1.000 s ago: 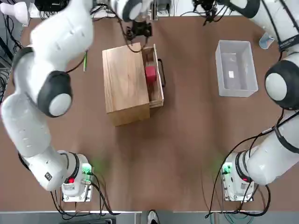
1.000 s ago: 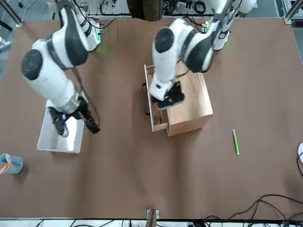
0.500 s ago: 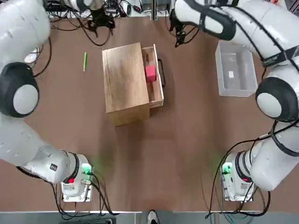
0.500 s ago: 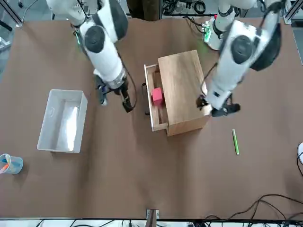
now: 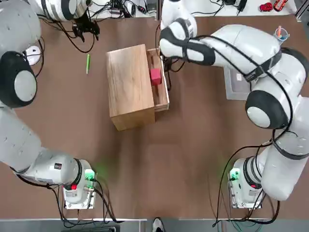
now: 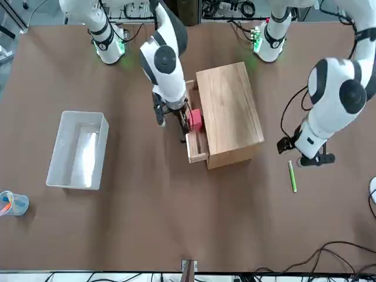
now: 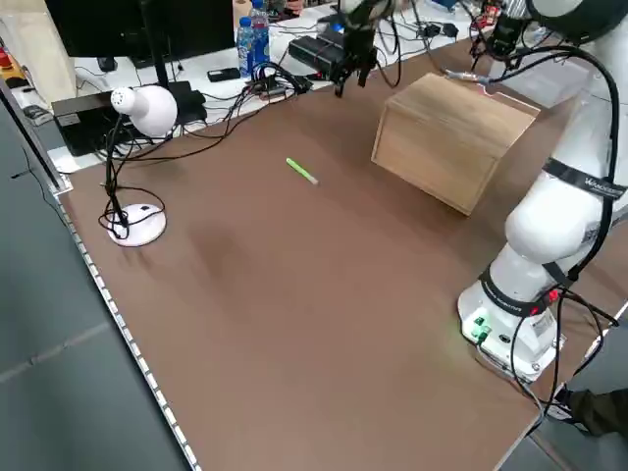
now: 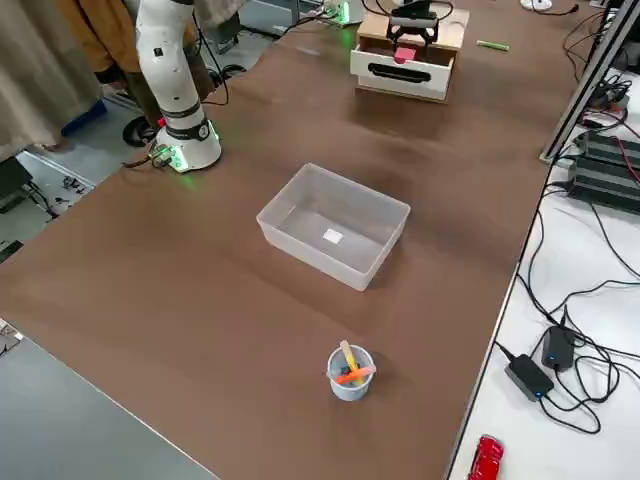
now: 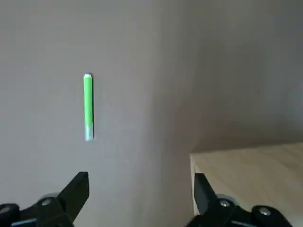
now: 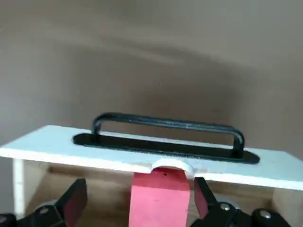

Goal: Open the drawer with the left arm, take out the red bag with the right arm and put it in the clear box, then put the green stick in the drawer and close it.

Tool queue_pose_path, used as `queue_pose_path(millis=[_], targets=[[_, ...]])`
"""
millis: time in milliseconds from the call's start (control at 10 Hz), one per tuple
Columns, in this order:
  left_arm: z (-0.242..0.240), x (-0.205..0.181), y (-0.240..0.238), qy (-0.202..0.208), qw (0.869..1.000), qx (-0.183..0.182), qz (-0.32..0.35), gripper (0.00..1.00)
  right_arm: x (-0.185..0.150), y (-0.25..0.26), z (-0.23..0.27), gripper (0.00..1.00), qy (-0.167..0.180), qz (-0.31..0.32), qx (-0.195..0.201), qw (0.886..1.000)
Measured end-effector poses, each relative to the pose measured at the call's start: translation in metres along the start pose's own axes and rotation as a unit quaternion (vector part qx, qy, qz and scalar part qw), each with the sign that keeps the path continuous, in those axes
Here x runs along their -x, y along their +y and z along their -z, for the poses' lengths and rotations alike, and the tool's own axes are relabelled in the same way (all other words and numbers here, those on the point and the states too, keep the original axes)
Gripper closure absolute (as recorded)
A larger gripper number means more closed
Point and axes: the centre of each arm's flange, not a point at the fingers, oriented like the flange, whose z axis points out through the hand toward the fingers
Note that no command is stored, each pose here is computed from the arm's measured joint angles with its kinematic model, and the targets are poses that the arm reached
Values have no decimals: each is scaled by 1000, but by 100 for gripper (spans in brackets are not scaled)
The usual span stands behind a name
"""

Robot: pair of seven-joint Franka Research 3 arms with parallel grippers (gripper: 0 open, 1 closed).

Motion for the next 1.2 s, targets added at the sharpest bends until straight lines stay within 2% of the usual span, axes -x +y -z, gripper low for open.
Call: queue_pose_path(millis=[200, 400, 800, 1200], targets=[[-62, -10, -8, 7, 1000, -4, 6, 1, 19, 9, -29, 0, 5, -1, 3, 1000], [-94, -20, -43, 11, 1000, -18, 14, 0, 26, 12, -42, 0, 8, 3, 5, 1000], [-134, -38, -129, 6, 998, -54, 15, 0, 36, 18, -44, 0, 3, 6, 6, 1000], [-161, -44, -144, -7, 998, -56, 9, 0, 41, 18, -46, 1, -9, 3, 1, 1000]])
